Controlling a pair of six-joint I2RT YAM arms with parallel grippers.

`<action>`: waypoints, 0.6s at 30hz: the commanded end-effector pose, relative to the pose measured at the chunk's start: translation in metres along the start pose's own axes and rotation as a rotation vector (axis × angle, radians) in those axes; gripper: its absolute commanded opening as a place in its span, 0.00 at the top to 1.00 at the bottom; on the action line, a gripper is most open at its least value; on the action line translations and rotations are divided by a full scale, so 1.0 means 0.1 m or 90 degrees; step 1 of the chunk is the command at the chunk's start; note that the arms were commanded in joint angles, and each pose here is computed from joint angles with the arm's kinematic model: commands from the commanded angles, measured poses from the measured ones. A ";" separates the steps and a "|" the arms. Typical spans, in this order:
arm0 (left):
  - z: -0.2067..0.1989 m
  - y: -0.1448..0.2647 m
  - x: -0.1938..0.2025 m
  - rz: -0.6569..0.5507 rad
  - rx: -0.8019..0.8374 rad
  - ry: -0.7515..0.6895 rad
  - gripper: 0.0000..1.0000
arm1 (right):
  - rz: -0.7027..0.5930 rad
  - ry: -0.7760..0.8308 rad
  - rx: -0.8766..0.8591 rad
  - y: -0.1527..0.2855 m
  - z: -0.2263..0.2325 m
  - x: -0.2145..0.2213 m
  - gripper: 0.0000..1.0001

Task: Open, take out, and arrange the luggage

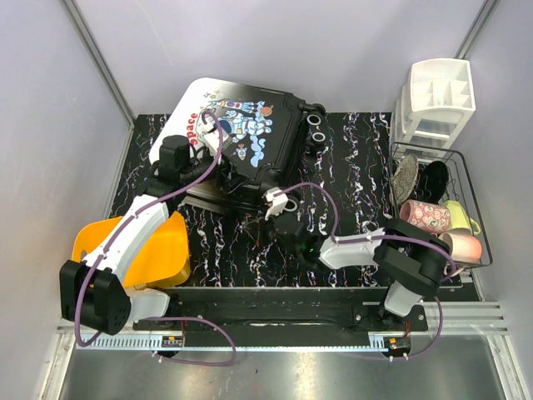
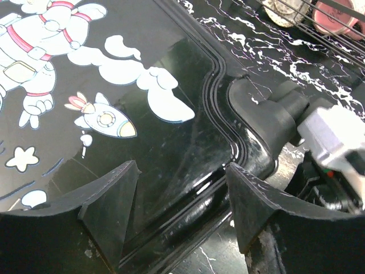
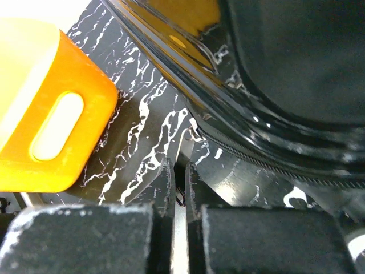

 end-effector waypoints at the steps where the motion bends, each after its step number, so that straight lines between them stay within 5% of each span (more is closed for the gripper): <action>1: 0.09 -0.05 0.66 0.124 -0.037 0.121 0.32 | -0.020 -0.008 -0.230 -0.04 1.04 -0.08 1.00; 13: 0.16 0.05 0.68 0.115 -0.055 0.157 0.32 | -0.099 0.050 -0.247 -0.39 1.24 -0.35 0.98; 16: 0.25 0.19 0.51 0.092 -0.069 0.157 0.25 | -0.115 0.092 -0.261 -0.27 1.25 -0.47 0.87; 18: 0.26 0.30 0.43 0.102 -0.077 0.154 0.11 | -0.122 0.128 -0.286 -0.11 1.30 -0.61 0.66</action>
Point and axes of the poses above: each gripper's point midway between its finger pads, its own y axis back along the fingers, its own z axis along the line the jaws close on, x = y × z, the point moved 1 cm from there along y, back along the fingers, and after that the axes turned 3 degrees about y, right-handed, at the moved point
